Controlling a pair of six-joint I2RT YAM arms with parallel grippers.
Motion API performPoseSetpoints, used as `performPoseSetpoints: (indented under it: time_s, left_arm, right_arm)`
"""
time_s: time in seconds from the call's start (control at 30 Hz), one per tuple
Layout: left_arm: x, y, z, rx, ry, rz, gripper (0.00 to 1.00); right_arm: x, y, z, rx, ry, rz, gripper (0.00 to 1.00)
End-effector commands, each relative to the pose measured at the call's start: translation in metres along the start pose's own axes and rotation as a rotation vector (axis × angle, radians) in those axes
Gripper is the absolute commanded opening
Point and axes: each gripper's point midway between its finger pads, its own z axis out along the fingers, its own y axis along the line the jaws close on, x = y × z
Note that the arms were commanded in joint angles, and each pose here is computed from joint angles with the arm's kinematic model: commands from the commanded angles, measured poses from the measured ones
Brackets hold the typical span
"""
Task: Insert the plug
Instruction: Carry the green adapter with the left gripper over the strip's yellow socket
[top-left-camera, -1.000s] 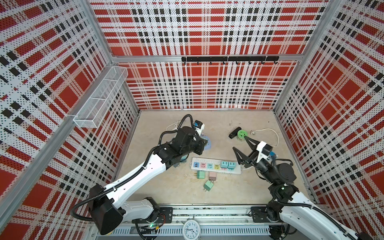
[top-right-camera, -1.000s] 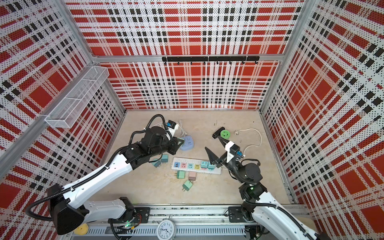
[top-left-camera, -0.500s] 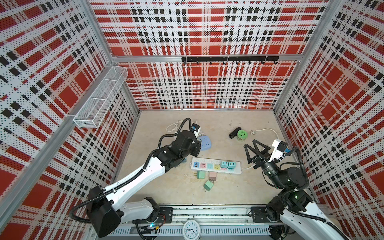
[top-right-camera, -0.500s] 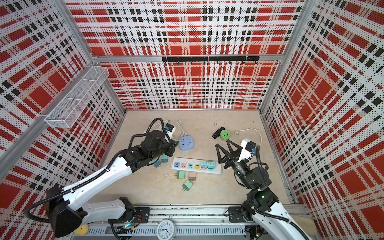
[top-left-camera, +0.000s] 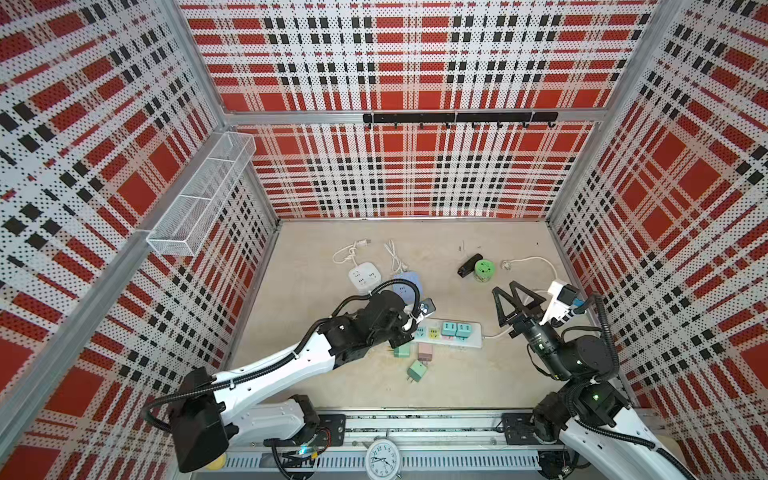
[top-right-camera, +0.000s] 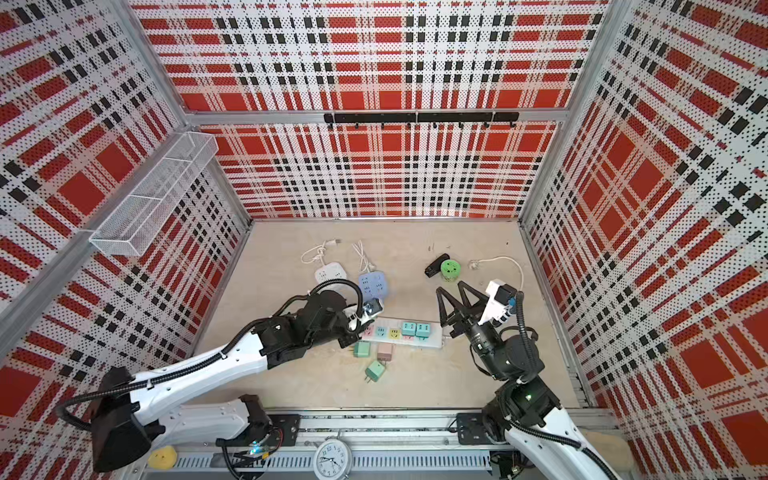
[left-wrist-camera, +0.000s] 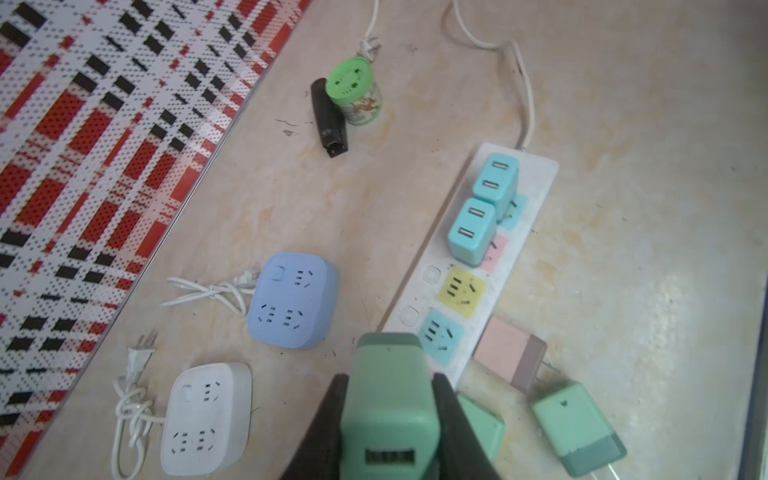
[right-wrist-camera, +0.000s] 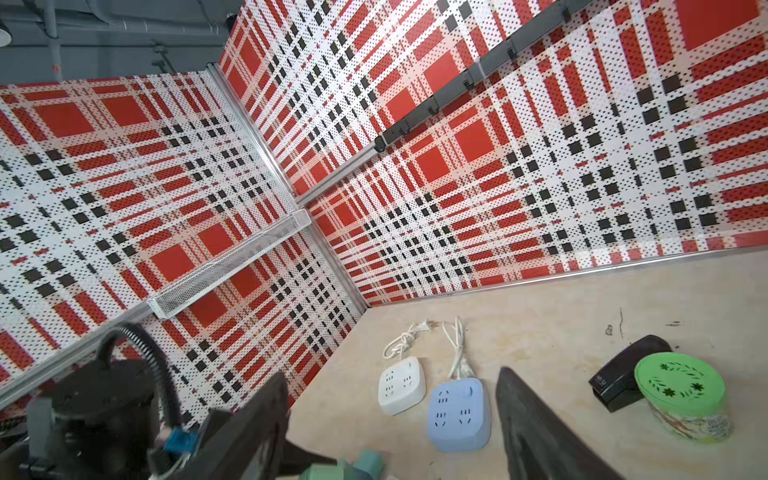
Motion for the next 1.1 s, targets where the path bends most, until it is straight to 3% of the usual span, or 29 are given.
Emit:
performPoseSetpoints:
  time_s: [0.0,0.1,0.2,0.43,1.07]
  left_arm:
    - [-0.015,-0.013,-0.002,0.068,-0.078,0.113,0.0]
    - [-0.006,-0.018,0.005,0.093,-0.045,0.137,0.0]
    - [0.003,-0.023,0.012,0.115,-0.007,0.157,0.0]
    - [0.004,-0.041,0.021,0.231,-0.003,0.18,0.0]
    - [0.01,-0.032,0.073,0.358,0.093,0.195,0.0]
  right_arm:
    - [-0.005,-0.02,0.004,0.11,-0.029,-0.093,0.79]
    - [0.004,-0.038,0.014,0.186,0.005,-0.183,0.8]
    - [0.014,-0.046,0.026,0.155,0.061,-0.24,0.84]
    - [0.041,-0.075,0.045,0.083,0.239,-0.245,0.9]
    - [0.058,-0.113,0.054,0.191,0.251,-0.268,0.92]
